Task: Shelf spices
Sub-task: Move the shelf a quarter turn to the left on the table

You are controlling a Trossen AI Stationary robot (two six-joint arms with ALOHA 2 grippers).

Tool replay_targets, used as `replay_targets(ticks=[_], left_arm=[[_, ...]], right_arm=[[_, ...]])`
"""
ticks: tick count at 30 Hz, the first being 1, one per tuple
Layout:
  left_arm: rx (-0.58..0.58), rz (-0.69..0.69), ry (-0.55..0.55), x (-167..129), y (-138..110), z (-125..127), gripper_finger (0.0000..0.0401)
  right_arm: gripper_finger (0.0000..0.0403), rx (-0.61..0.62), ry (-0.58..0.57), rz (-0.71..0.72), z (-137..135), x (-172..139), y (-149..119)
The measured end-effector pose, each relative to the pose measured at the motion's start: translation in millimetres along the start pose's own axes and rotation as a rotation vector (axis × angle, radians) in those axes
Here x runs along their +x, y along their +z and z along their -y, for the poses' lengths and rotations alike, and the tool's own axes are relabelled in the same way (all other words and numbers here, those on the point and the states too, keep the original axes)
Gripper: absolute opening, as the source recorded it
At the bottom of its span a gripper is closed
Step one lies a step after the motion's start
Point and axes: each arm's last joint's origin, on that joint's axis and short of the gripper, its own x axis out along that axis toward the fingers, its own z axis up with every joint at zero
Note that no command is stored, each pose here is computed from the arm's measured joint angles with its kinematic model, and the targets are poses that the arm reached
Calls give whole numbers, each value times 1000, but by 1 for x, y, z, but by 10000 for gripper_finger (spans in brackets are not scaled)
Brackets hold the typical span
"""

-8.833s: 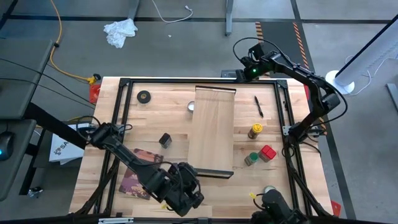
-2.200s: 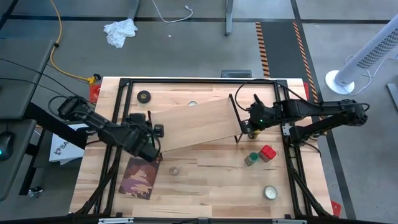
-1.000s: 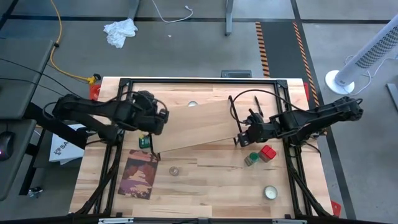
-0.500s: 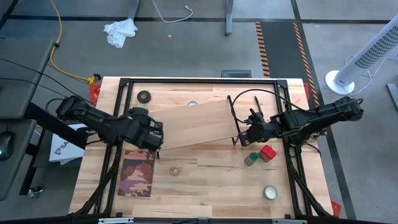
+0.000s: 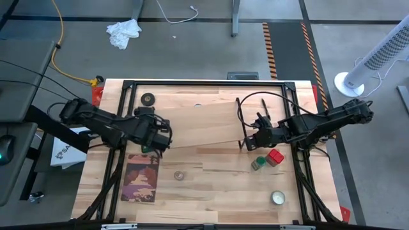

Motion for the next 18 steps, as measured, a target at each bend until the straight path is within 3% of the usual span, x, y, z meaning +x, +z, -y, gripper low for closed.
replay_targets(ticks=[14,18], left_arm=[[61,79,66,33,32,9,0],[100,80,47,18,46,3,0]], right_arm=[[0,-15,-5,50,-6,8,-5],[0,-28,-62,50,0,7,-3]])
